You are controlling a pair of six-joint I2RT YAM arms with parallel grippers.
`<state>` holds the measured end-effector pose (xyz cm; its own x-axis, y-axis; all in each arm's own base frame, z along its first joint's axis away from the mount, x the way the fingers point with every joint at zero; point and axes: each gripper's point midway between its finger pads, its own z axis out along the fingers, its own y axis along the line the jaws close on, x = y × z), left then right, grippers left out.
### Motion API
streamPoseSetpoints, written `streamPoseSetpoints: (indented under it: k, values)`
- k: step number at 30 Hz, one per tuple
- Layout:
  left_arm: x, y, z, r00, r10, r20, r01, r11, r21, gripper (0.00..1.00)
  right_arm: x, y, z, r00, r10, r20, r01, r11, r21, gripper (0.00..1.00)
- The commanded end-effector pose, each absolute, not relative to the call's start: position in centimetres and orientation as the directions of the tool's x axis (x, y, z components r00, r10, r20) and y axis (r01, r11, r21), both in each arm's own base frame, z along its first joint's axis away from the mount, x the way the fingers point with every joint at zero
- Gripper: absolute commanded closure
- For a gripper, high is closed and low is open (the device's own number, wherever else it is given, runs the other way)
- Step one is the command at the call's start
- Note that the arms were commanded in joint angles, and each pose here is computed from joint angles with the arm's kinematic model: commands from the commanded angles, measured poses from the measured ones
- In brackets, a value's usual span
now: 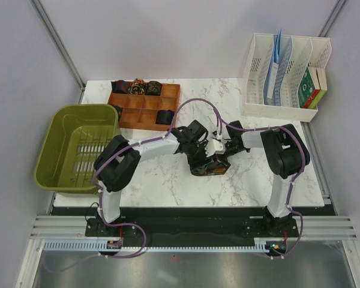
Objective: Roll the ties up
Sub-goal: Roll the tie at the center of the board.
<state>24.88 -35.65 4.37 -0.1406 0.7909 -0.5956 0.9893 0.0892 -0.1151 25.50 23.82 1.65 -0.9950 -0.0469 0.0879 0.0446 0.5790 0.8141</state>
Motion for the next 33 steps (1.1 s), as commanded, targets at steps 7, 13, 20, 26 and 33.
streamPoseSetpoints:
  k: [7,13,20,26,33]
  values:
    - [22.0,-36.9,0.1,-0.120,0.849,-0.514,0.990,0.063,-0.127,0.50,27.2,23.8,1.9,-0.997,-0.067,-0.048,-0.079,0.623,0.778,0.90]
    - [21.5,-35.2,-1.9,-0.103,0.899,-0.426,0.993,0.067,-0.101,0.57,28.2,22.3,4.2,-0.999,-0.041,-0.012,-0.034,0.612,0.790,0.64]
    - [20.9,-34.2,-3.3,-0.115,0.920,-0.375,0.989,0.072,-0.127,0.60,27.9,19.4,6.7,-1.000,-0.016,0.015,0.002,0.593,0.805,0.44]
    - [21.2,-34.5,-3.6,-0.108,0.929,-0.353,0.989,0.065,-0.131,0.59,26.7,19.9,7.4,-0.999,-0.003,0.049,0.039,0.550,0.834,0.36]
    - [21.5,-34.9,-3.7,-0.106,0.931,-0.350,0.989,0.062,-0.136,0.59,25.4,20.5,5.0,-0.997,-0.024,0.080,0.053,0.563,0.825,0.41]
